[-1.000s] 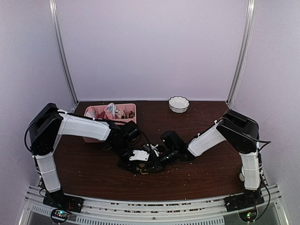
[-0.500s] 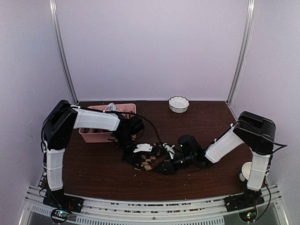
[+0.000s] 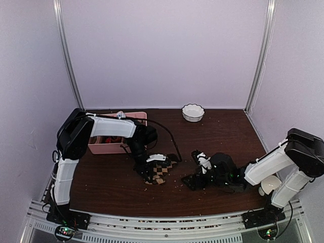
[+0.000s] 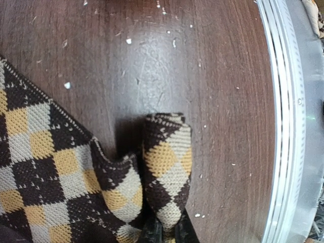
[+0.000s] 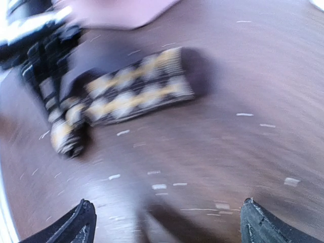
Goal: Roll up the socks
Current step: Roll the sock at the center of the board.
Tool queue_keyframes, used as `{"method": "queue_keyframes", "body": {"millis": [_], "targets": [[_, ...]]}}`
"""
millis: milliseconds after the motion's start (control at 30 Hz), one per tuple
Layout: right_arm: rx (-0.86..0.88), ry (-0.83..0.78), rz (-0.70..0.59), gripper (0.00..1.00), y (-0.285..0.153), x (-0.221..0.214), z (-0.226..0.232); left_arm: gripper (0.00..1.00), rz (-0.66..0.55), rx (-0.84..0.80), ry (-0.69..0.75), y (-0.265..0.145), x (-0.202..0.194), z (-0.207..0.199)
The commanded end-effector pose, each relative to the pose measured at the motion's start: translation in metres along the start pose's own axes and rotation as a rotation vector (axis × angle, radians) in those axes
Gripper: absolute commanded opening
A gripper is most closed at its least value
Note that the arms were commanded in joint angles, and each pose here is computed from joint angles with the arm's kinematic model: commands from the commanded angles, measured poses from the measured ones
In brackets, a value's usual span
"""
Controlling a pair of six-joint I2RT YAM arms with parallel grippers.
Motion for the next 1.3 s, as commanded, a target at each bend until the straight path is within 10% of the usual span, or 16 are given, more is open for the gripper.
{"method": "queue_keyframes", "body": {"millis": [0,333,567,1267], "targets": [[-0.146,0.198,-0.121,1.0,-0.012,-0.002,-0.029,0.0,0.091,-0.057,-0.099,0.016,-0.013,0.007],[-0.222,-0.436,0.0,0.98,-0.003,-0.003,0.037,0.0,0.108,-0.128,-0.196,0.024,-0.011,0.013],[0.089,-0.773,-0.116,0.77,-0.004,-0.006,0.085,0.0,0.128,-0.189,-0.248,0.032,-0.012,0.02],[0.188,-1.0,0.041,0.34,0.082,0.012,0.1,0.0,0.144,-0.19,-0.24,0.036,-0.02,0.027]]}}
Point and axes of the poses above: each gripper's point midway between its finger pads, its own y axis out along the fingers, its own z axis along the line the jaws close on, x = y × z, the point moved 10 cm from there along -y, back along the fingers, and after that the axes turned 7 degrees about -y, right-handed, at the moved point
